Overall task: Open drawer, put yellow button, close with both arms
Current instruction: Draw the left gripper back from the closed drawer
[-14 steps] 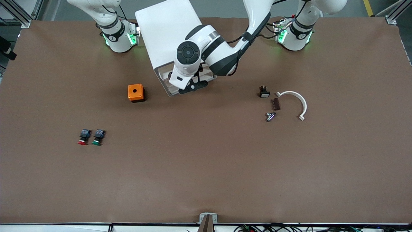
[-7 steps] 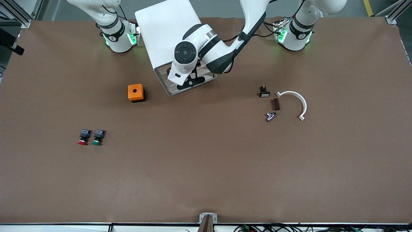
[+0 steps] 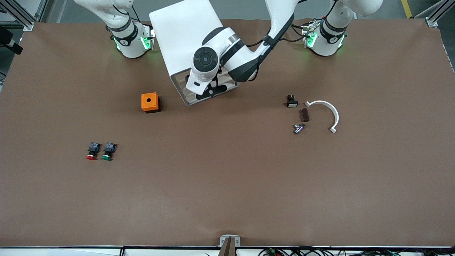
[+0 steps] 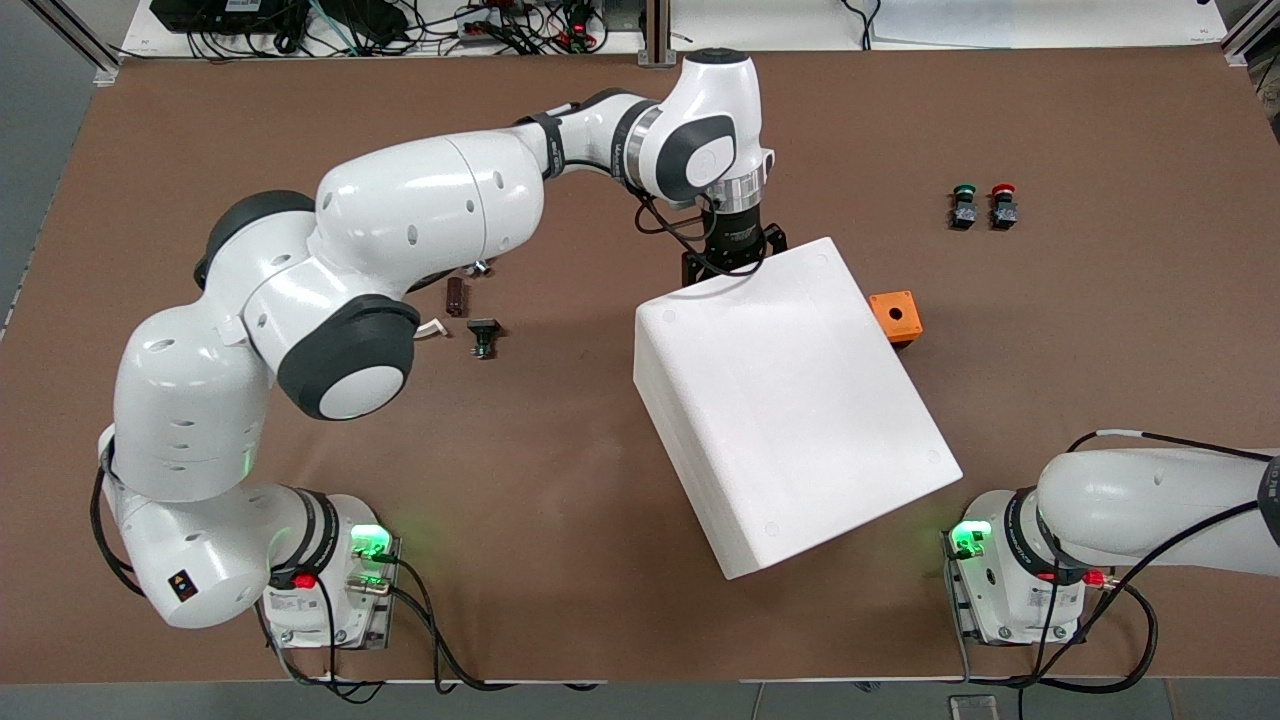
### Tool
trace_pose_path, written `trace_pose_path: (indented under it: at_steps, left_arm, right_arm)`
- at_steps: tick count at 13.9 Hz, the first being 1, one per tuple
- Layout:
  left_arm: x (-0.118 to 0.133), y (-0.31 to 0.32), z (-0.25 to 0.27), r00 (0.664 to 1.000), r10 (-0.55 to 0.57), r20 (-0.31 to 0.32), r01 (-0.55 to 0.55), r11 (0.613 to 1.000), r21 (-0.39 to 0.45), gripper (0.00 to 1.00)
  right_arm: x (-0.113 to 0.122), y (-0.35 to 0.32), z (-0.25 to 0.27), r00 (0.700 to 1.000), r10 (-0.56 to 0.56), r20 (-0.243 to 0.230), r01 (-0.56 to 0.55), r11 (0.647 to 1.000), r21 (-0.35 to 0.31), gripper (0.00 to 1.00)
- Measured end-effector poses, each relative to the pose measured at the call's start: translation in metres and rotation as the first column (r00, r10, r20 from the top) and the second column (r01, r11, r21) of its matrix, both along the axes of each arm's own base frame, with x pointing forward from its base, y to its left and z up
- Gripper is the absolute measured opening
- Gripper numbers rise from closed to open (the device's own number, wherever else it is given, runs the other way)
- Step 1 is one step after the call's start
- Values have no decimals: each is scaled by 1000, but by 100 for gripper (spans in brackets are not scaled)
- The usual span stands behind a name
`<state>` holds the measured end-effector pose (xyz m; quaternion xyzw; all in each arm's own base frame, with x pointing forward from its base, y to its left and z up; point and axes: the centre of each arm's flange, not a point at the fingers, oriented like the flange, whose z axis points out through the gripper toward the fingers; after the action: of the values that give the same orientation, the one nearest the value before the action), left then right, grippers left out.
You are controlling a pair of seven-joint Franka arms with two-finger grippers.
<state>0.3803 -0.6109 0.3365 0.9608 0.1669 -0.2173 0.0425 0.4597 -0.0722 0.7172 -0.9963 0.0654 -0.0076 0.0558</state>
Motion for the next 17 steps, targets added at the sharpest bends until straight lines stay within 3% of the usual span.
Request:
trace_pose_path:
  at_steps: [4,11,17]
  left_arm:
    - [18,10,8,1000,29,10,-29,1000,-10,100]
    - [96,70,41,985,166,42,-164,985,-48,100]
    - [162,138,60,957,279,83,-276,960,-51,100]
  right_arm:
    - [4,-1,-5,1000,-2,11,2,1000,-4,100]
    - [6,-6,-10,1000,-10,5,10,997,-82,100]
    - [7,-6,-13,1000,-9,-3,9,996,-86,100]
